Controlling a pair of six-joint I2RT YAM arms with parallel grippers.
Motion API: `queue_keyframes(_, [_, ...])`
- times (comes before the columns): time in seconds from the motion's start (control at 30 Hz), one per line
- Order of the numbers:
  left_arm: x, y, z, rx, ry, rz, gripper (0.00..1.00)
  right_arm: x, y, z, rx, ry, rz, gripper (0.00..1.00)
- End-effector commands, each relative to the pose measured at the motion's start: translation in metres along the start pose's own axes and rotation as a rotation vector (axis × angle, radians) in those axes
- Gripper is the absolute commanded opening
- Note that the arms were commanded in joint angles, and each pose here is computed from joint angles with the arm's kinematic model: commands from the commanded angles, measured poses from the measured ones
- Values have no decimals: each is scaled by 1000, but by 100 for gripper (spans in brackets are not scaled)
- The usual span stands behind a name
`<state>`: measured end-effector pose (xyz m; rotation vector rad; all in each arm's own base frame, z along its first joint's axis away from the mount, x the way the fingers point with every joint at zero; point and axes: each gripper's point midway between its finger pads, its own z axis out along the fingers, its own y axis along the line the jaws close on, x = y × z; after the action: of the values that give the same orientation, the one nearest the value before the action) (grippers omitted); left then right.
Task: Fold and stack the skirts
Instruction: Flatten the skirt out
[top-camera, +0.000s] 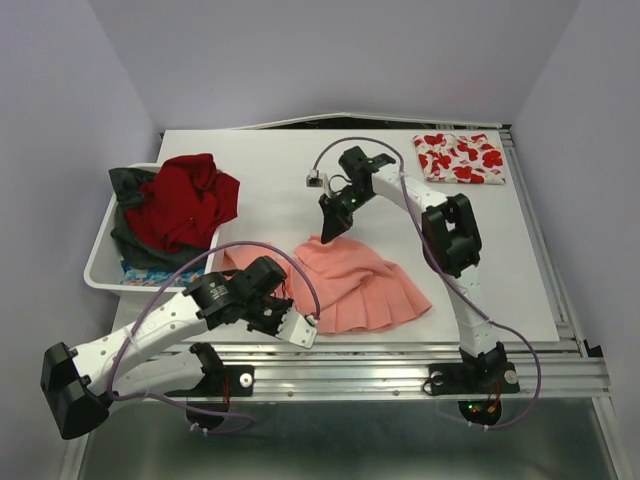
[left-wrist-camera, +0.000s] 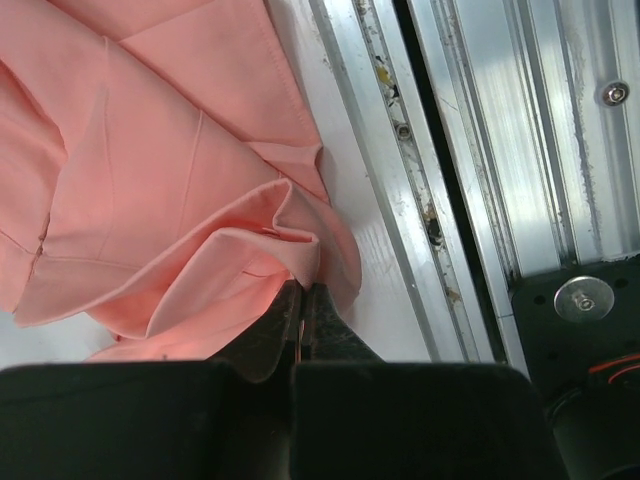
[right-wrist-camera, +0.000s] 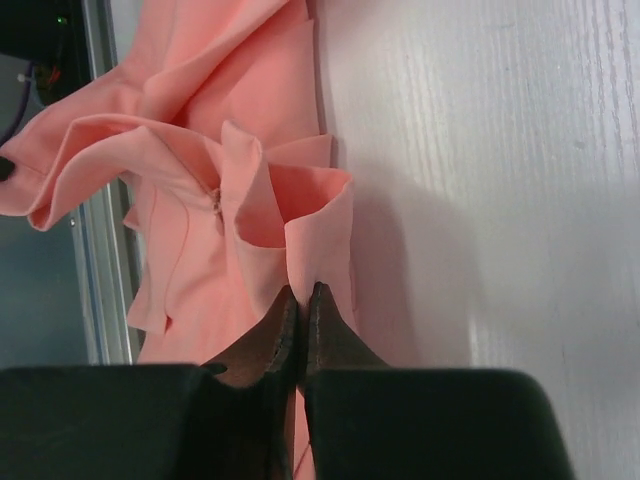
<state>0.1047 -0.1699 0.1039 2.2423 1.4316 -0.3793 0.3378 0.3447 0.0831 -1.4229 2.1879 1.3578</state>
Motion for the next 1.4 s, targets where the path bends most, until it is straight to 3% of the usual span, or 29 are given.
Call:
queue_keyframes(0.0, [1, 19, -6, -105, -10, -74, 0, -27, 29, -49, 71, -66, -52, 1])
queue_keyframes(0.1, [1, 45, -17, -205, -29, -146, 0, -42, 20, -88, 153, -149, -49, 1])
queue_keyframes(0.2, [11, 87, -43, -353, -63, -299, 0, -55, 10, -156, 272, -275, -21, 1])
queue_keyframes(0.23, [26, 102, -51, -403, -57, -404, 0, -56, 10, -189, 332, -328, -6, 1])
queue_keyframes(0.33, [28, 157, -92, -586, -127, -531, 0, -59, 13, -235, 425, -411, -3, 1])
queue_keyframes(0.37, [45, 174, -101, -623, -151, -670, 0, -59, 26, -252, 459, -449, 6, 1])
queue_keyframes(0.4, [40, 200, -129, -704, -206, -697, 0, -60, 23, -276, 517, -497, -4, 1])
queue_keyframes(0.47, [59, 224, -147, -730, -296, -886, 0, -62, 36, -306, 610, -580, -4, 0])
queue_keyframes(0.53, [61, 250, -173, -773, -391, -948, 0, -57, 40, -336, 711, -663, 42, 1])
queue_keyframes(0.6, [55, 263, -194, -791, -498, -972, 0, -60, 61, -359, 812, -752, -1, 1])
queue_keyframes(0.77, [9, 257, -225, -818, -664, -799, 0, -61, 112, -383, 944, -885, -96, 1])
queue_keyframes(1.03, [-45, 195, -269, -908, -704, -570, 0, -48, 217, -385, 941, -1030, -149, 1])
queue_keyframes(1.2, [-65, 166, -293, -991, -734, -540, 0, -45, 259, -381, 888, -1086, -148, 1])
queue_keyframes(1.37, [-53, 174, -293, -1010, -724, -640, 0, -37, 230, -375, 889, -1082, -29, 1])
